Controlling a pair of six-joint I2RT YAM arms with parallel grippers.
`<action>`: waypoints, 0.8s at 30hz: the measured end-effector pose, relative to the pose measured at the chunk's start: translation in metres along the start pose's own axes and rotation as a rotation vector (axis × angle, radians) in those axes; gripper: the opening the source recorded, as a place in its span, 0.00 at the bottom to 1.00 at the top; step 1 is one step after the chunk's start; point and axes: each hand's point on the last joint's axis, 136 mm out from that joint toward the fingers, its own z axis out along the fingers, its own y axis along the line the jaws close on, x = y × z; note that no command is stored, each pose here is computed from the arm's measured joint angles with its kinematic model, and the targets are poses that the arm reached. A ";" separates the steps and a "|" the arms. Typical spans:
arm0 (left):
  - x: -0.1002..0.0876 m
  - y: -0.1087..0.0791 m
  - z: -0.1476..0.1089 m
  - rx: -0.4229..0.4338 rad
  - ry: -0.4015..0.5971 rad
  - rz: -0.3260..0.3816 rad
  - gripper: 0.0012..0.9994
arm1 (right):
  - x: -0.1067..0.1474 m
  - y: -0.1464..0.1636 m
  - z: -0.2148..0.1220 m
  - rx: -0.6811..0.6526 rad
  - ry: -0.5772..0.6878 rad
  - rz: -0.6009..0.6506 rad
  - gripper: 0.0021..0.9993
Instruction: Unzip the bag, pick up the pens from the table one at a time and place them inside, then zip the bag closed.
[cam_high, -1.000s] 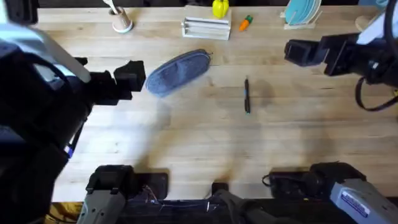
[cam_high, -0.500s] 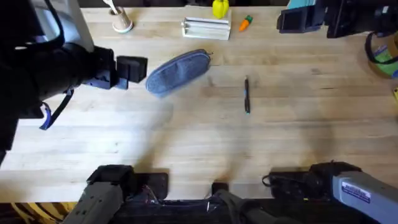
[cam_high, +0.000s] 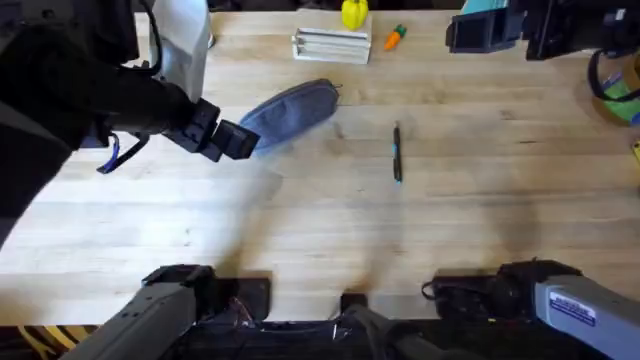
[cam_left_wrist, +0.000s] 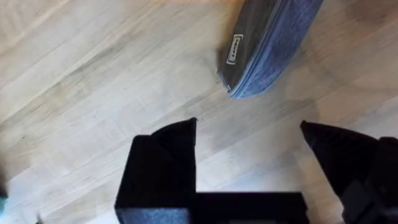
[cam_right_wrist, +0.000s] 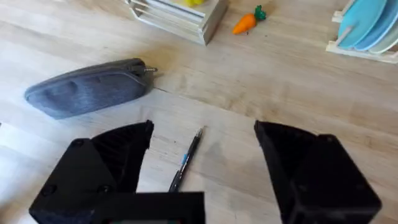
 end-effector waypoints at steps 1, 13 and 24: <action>0.001 -0.001 0.005 0.016 0.012 0.006 0.99 | 0.000 0.000 0.000 -0.001 -0.001 -0.001 0.99; -0.004 -0.011 0.062 0.184 0.059 0.056 0.99 | 0.000 0.000 0.000 -0.003 -0.001 -0.001 0.99; -0.010 -0.006 0.102 0.211 0.059 0.053 0.99 | -0.002 0.000 0.000 -0.002 -0.008 -0.007 0.99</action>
